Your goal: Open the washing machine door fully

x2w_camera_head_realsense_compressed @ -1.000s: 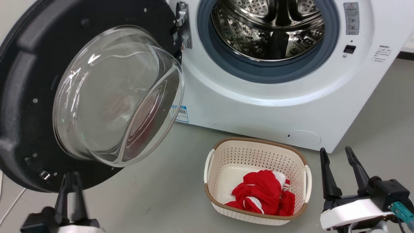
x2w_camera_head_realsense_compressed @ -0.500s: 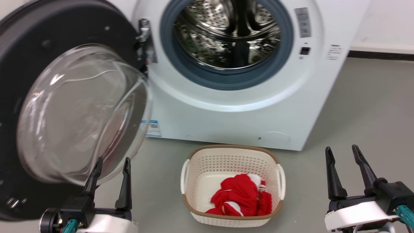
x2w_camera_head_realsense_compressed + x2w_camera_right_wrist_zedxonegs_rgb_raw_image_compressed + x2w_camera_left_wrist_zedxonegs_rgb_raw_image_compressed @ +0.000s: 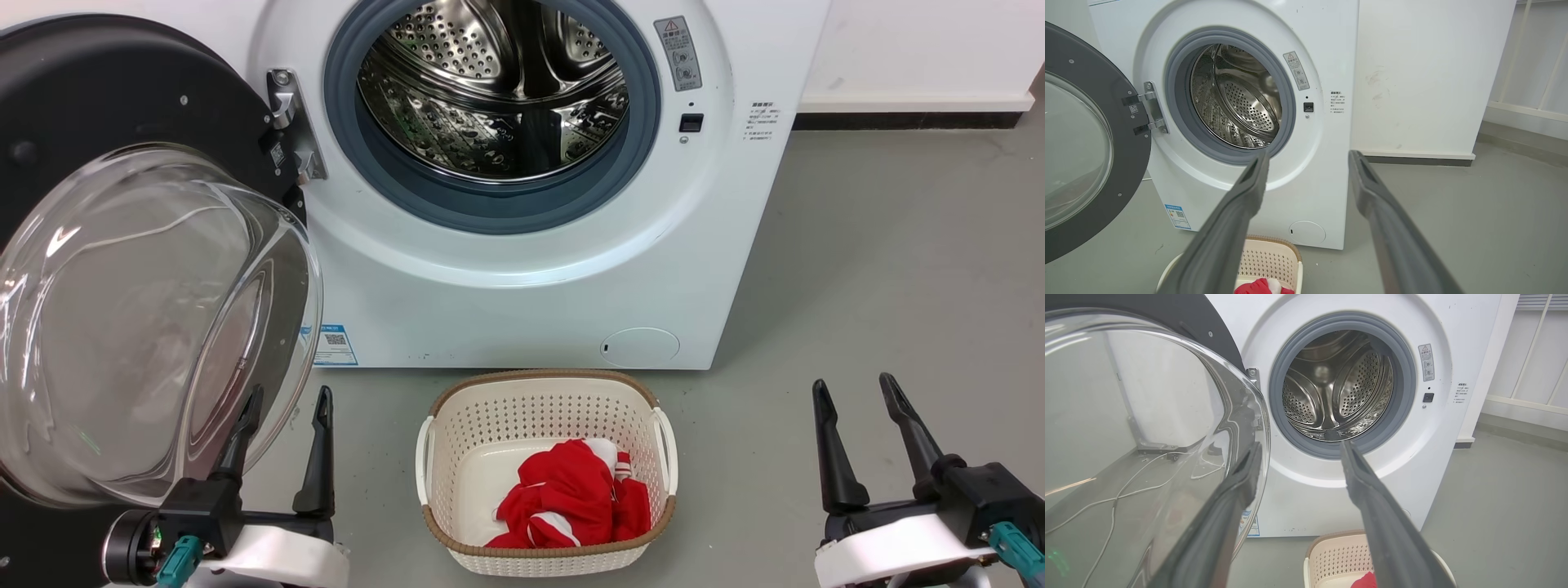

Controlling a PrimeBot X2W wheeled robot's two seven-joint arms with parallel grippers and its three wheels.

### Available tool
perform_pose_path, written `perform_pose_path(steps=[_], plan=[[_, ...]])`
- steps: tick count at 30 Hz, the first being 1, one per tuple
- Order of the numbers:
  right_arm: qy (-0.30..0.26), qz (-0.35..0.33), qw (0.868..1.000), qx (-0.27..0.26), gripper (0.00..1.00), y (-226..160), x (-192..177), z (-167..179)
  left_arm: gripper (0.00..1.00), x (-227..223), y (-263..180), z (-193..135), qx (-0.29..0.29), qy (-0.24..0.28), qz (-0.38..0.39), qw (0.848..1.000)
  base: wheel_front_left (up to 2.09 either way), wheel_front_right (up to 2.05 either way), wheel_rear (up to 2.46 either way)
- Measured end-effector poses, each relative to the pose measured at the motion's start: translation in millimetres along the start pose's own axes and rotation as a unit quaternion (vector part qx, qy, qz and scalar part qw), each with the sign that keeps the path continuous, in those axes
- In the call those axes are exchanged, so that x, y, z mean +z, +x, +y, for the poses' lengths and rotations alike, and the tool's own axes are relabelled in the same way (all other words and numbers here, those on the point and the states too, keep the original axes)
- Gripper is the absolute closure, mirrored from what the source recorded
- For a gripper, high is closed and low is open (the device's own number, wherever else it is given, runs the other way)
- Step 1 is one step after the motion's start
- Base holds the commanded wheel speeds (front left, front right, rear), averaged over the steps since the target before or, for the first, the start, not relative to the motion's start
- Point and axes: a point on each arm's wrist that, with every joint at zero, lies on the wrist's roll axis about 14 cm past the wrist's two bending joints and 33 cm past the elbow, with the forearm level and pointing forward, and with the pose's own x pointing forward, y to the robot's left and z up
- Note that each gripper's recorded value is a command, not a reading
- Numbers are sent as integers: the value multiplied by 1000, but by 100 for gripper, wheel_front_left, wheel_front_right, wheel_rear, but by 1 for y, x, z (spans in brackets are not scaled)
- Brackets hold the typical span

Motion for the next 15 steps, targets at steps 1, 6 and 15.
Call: perform_pose_path(steps=[1, 6, 15], plan=[[0, 0, 1000, 0, 0, 0, 0, 0, 0, 0, 0, 0, 0, 0, 1, 1000, 0, 0, 0], [4, 1, 1000, 0, 100, 0, -1, 0, 100, -3, -1, -2, -4, -1, 4, 1000, 0, 0, 0], [64, 34, 997, -19, 100, -8, -20, -4, 100, -26, -10, 5, 22, -60, 49, 997, 0, 0, 0]])
